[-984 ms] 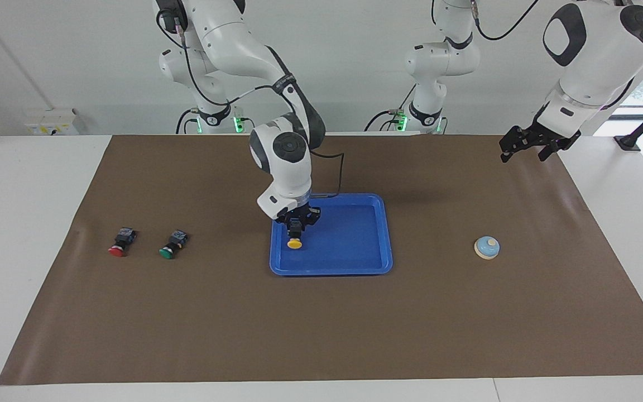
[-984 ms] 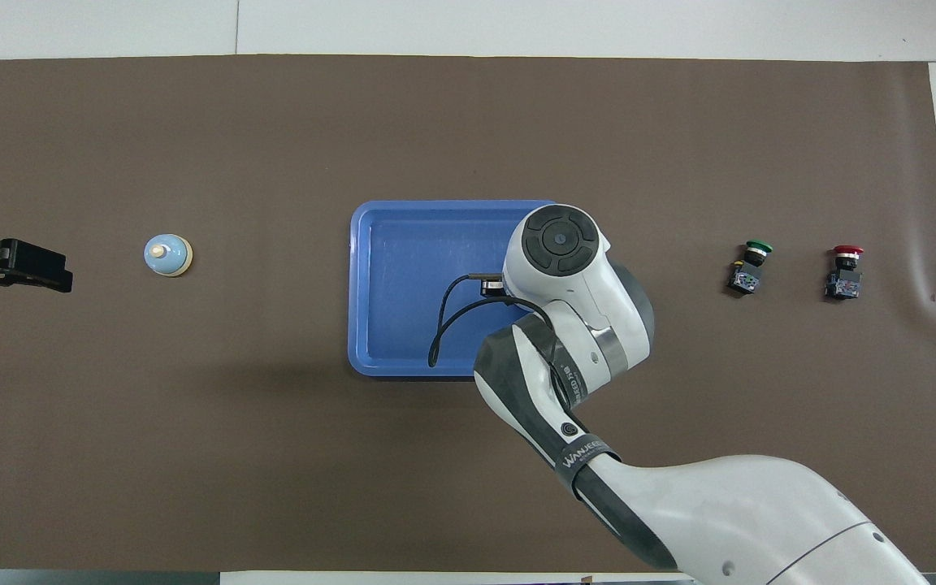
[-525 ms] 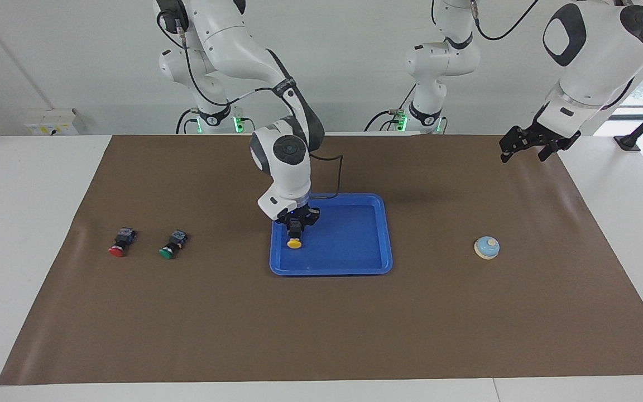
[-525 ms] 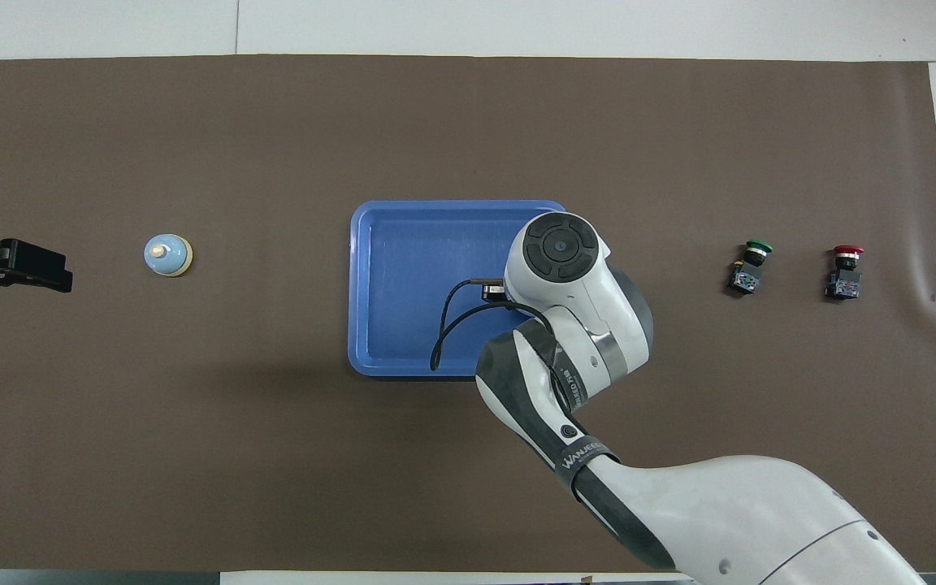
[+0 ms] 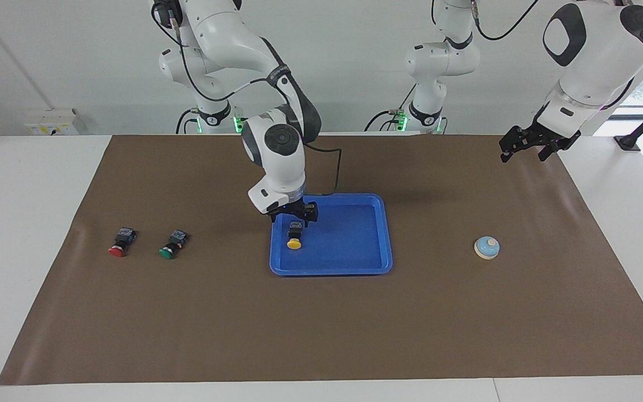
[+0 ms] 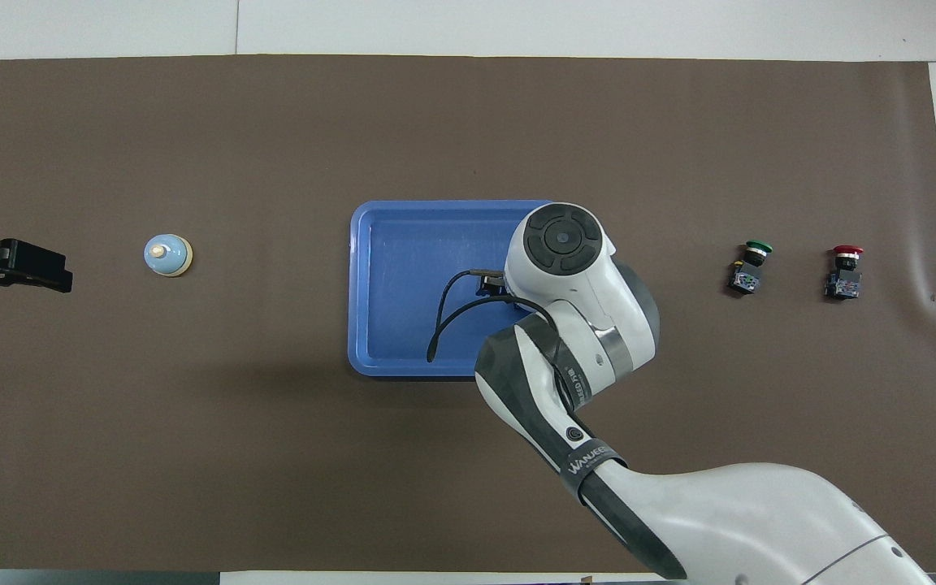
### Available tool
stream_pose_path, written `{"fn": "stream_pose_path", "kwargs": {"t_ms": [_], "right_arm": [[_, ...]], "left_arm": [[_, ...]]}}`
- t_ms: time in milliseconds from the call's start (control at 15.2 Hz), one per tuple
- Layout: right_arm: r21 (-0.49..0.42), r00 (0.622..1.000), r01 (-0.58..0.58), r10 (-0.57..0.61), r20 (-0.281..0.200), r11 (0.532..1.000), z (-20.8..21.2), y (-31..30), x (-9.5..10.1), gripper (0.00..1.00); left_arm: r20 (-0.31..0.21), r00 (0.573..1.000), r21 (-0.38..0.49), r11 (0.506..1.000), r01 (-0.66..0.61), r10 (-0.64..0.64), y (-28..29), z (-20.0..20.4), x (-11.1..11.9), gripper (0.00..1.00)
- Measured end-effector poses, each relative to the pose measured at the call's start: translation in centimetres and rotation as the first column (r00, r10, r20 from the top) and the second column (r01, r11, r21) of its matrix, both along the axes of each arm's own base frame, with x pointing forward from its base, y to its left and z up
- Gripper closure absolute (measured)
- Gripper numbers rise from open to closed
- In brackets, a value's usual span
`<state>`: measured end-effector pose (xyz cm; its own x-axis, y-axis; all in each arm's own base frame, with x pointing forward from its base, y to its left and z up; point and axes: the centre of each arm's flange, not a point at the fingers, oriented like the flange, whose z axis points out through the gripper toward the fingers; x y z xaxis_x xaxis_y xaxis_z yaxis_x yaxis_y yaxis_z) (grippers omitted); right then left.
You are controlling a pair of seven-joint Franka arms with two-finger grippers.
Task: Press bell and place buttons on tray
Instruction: 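Move the right gripper back to the green-capped button, then grasp the green-capped button with the right gripper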
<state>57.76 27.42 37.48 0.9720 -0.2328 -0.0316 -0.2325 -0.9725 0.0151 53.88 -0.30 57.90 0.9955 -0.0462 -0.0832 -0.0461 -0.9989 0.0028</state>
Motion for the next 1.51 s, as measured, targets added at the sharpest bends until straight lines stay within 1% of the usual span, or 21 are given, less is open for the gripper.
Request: {"fn": "stream_pose_path", "kwargs": {"t_ms": [131, 262, 459, 590, 656, 722, 853, 984, 1312, 1509], "right_arm": [[0.006, 1.000, 0.029, -0.029, 0.011, 1.000, 3.4, -4.0, 1.5, 0.00], [0.003, 1.000, 0.018, -0.018, 0.004, 1.000, 5.0, -8.5, 2.5, 0.00], [-0.047, 1.000, 0.009, -0.010, -0.018, 0.999, 5.0, -16.0, 3.8, 0.00], [-0.081, 0.999, 0.003, -0.006, -0.038, 0.997, 4.1, -20.4, 4.0, 0.00], [-0.084, 0.999, 0.000, -0.005, -0.051, 0.996, 3.4, -22.5, 3.9, 0.00], [-0.083, 0.999, 0.000, -0.004, -0.051, 0.997, 2.5, -24.5, 3.8, 0.00], [-0.074, 1.000, 0.005, -0.007, -0.024, 0.997, 0.4, -28.2, 3.2, 0.00], [-0.070, 1.000, 0.014, -0.014, -0.004, 0.997, -1.7, -30.1, 2.3, 0.00], [-0.064, 1.000, 0.005, -0.004, 0.017, 0.998, -4.0, -29.4, 1.5, 0.00], [-0.059, 0.999, 0.001, 0.001, 0.041, 0.998, -7.0, -29.3, 0.3, 0.00]], "left_arm": [[0.000, 1.000, 0.000, 1.000, 0.000, 0.000, 0.0, 0.0, 0.0, 0.00], [0.000, 1.000, 0.000, 1.000, 0.000, 0.000, 0.0, 0.0, 0.0, 0.00], [0.000, 1.000, 0.000, 1.000, 0.000, 0.000, 0.0, 0.0, 0.0, 0.00], [0.000, 1.000, 0.000, 1.000, 0.000, 0.000, 0.0, 0.0, 0.0, 0.00], [0.000, 1.000, 0.000, 1.000, 0.000, 0.000, 0.0, 0.0, 0.0, 0.00], [0.000, 1.000, 0.000, 1.000, 0.000, 0.000, 0.0, 0.0, 0.0, 0.00], [0.000, 1.000, 0.000, 1.000, 0.000, 0.000, 0.0, 0.0, 0.0, 0.00], [0.000, 1.000, 0.000, 1.000, 0.000, 0.000, 0.0, 0.0, 0.0, 0.00], [0.000, 1.000, 0.000, 1.000, 0.000, 0.000, 0.0, 0.0, 0.0, 0.00], [0.000, 1.000, 0.000, 1.000, 0.000, 0.000, 0.0, 0.0, 0.0, 0.00]]}}
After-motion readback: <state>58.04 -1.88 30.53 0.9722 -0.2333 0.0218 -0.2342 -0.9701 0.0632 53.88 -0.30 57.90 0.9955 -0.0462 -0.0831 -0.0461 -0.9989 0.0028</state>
